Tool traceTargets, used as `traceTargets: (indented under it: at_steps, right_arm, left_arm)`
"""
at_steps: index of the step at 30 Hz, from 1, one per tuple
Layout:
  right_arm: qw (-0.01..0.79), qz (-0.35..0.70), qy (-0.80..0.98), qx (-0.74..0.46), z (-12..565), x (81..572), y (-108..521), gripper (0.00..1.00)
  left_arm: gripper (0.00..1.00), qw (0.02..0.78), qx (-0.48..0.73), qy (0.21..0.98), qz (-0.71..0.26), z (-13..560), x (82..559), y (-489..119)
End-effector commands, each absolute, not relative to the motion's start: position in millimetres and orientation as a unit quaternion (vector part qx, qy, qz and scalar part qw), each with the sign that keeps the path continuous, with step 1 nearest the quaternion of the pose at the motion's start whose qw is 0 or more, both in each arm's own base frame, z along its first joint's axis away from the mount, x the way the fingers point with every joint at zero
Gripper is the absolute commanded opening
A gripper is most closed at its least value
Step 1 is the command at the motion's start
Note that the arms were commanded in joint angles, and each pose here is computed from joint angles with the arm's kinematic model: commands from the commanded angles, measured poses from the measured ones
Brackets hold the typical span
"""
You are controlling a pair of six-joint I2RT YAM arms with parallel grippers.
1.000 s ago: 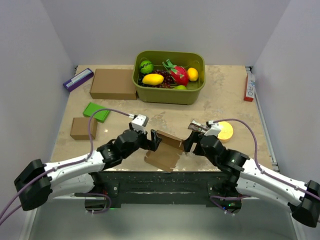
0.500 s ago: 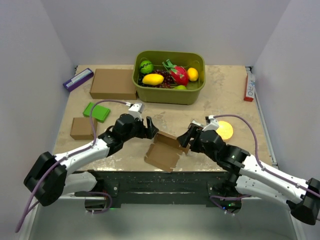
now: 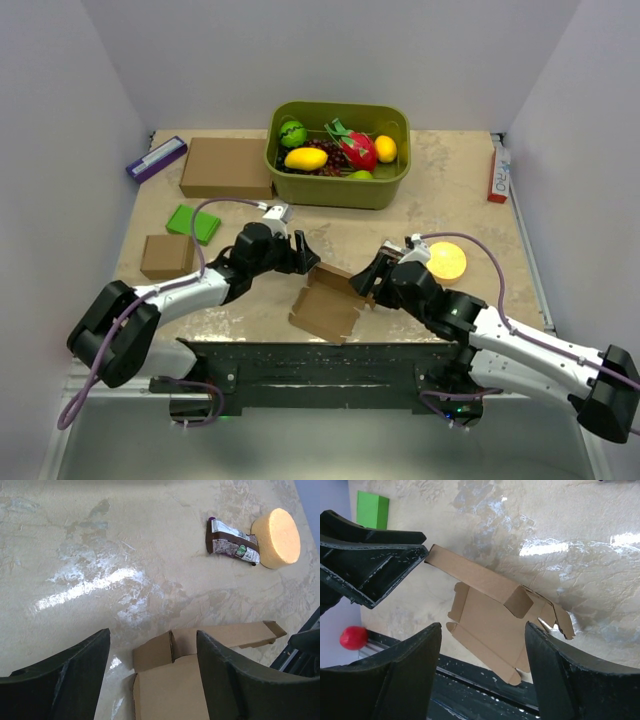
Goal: Fold the paper box
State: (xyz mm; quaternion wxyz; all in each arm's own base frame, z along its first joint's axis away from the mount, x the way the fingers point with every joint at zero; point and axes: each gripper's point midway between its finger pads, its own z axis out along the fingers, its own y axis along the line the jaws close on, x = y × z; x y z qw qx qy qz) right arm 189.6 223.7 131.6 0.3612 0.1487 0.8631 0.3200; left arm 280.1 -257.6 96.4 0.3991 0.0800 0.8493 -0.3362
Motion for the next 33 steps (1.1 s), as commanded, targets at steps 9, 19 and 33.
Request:
traceTargets:
  at_steps: [9, 19, 33]
  right_arm:
    - [0.365, 0.330, 0.854, 0.169, 129.9, 193.6, 225.4, 0.68]
    - [0.366, 0.322, 0.855, 0.179, 122.7, 194.0, 220.9, 0.67]
    - [0.372, 0.353, 0.836, 0.196, 130.3, 200.5, 230.1, 0.67]
  left_arm:
    - [0.59, 0.394, 0.074, 0.838, -0.370, 93.6, 281.5, -267.9]
    - [0.39, 0.370, 0.069, 0.843, -0.384, 74.3, 263.3, -264.0]
    - [0.29, 0.358, 0.049, 0.842, -0.400, 56.3, 238.3, -252.0]
